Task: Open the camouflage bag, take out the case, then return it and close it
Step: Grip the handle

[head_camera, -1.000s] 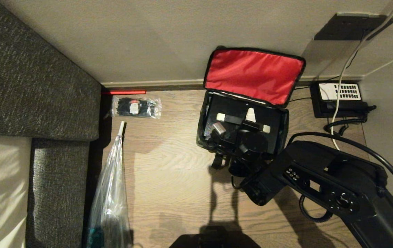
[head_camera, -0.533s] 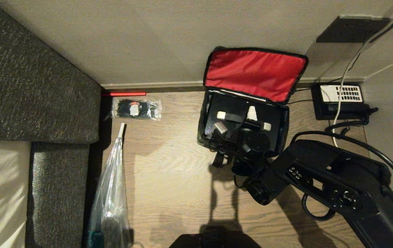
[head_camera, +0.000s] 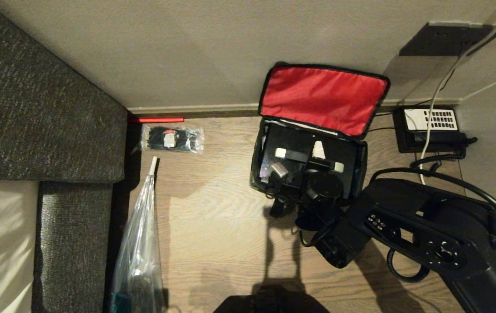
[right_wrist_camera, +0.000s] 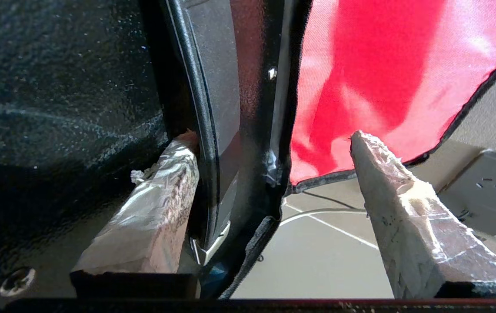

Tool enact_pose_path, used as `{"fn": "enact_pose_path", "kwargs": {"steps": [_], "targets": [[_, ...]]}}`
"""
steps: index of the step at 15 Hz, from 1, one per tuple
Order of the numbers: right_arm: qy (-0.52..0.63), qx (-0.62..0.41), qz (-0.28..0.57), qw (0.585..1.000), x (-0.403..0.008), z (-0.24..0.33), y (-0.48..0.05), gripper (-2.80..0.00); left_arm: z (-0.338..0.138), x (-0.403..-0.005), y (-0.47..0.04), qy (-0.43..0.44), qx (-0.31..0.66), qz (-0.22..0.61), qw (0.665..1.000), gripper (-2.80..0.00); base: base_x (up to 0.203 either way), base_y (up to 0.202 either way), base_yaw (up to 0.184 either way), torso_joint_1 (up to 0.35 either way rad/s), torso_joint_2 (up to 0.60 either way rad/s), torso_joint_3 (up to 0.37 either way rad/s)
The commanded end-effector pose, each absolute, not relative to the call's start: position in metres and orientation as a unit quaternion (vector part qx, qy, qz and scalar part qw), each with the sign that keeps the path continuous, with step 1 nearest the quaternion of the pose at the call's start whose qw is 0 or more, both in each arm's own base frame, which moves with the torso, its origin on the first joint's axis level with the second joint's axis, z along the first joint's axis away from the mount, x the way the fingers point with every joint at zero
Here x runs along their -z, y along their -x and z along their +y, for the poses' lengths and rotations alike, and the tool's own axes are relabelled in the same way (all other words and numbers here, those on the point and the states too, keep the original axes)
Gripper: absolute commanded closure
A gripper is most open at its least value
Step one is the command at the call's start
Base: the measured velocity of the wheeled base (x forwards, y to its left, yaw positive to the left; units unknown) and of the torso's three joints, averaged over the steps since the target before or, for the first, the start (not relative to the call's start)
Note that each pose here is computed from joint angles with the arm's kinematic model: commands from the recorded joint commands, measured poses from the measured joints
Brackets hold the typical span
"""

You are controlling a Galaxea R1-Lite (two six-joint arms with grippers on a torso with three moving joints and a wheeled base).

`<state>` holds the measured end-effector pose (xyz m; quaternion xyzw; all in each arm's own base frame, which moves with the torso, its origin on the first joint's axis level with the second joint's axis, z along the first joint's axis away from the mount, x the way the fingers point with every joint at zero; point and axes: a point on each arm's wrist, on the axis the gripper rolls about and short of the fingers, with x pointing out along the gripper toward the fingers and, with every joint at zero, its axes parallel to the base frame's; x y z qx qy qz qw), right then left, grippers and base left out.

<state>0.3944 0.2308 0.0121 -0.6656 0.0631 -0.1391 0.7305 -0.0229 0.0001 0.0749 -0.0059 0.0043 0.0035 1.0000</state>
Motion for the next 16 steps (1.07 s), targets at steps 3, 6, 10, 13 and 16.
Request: {"fn": "enact_pose_path", "kwargs": {"steps": [3, 6, 10, 13, 16], "targets": [[0.669, 0.138, 0.069, 0.727, -0.0079, 0.2294, -0.3925, -2.8, 0.0001, -0.075, 0.0229, 0.006, -0.004, 0.004, 1.0, 0.0, 0.0, 0.0, 0.0, 0.0, 0.0, 0.0], [0.666, 0.139, 0.068, 0.73, -0.0078, 0.2302, -0.394, -2.8, 0.0001, -0.0748, 0.0229, 0.006, -0.004, 0.005, 1.0, 0.0, 0.0, 0.0, 0.0, 0.0, 0.0, 0.0], [0.666, 0.138, 0.067, 0.73, -0.007, 0.2308, -0.3932, -2.8, 0.0001, -0.075, 0.0229, 0.006, -0.004, 0.004, 1.0, 0.0, 0.0, 0.0, 0.0, 0.0, 0.0, 0.0], [0.666, 0.137, 0.069, 0.73, -0.0058, 0.2306, -0.3923, -2.8, 0.0001, -0.075, 0.0229, 0.005, -0.003, 0.004, 1.0, 0.0, 0.0, 0.0, 0.0, 0.0, 0.0, 0.0], [0.666, 0.137, 0.069, 0.73, -0.0046, 0.231, -0.3928, -2.8, 0.0001, -0.0746, 0.0229, 0.001, -0.003, 0.005, 1.0, 0.0, 0.0, 0.0, 0.0, 0.0, 0.0, 0.0]]}}
